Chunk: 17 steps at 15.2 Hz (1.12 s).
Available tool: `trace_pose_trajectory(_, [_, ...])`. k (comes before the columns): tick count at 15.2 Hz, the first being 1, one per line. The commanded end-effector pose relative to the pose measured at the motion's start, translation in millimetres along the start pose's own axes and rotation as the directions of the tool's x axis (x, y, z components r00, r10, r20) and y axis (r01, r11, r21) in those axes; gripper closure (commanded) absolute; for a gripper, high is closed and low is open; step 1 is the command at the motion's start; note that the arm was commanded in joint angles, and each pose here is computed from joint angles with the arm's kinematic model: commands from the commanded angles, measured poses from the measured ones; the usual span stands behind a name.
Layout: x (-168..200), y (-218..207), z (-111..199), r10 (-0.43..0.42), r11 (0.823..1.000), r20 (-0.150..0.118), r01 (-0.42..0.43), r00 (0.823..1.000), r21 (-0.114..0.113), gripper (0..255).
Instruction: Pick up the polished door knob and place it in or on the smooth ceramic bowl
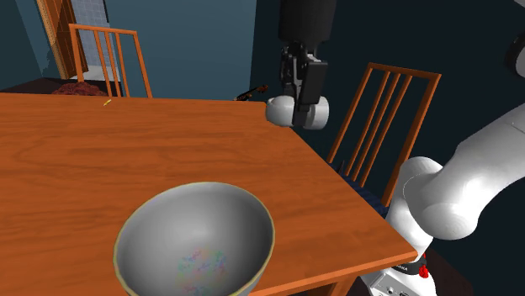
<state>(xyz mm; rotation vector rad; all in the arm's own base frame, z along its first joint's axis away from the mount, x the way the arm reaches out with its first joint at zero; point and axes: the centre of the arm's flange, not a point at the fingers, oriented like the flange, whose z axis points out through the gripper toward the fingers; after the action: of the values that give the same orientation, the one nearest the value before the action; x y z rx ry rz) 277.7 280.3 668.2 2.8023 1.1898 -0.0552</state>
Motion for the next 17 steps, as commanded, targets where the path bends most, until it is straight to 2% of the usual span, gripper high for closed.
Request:
trace_pose_trajectory(1, [19, -22, 0, 0.001, 1.0, -0.001, -0.001, 1.0, 0.001, 255])
trace_pose_trajectory(15, [147, -153, -19, 0.001, 1.0, -0.001, -0.001, 1.0, 0.001, 255])
trace_pose_trajectory(17, [148, -153, -8, 0.001, 1.0, -0.001, -0.001, 1.0, 0.001, 255])
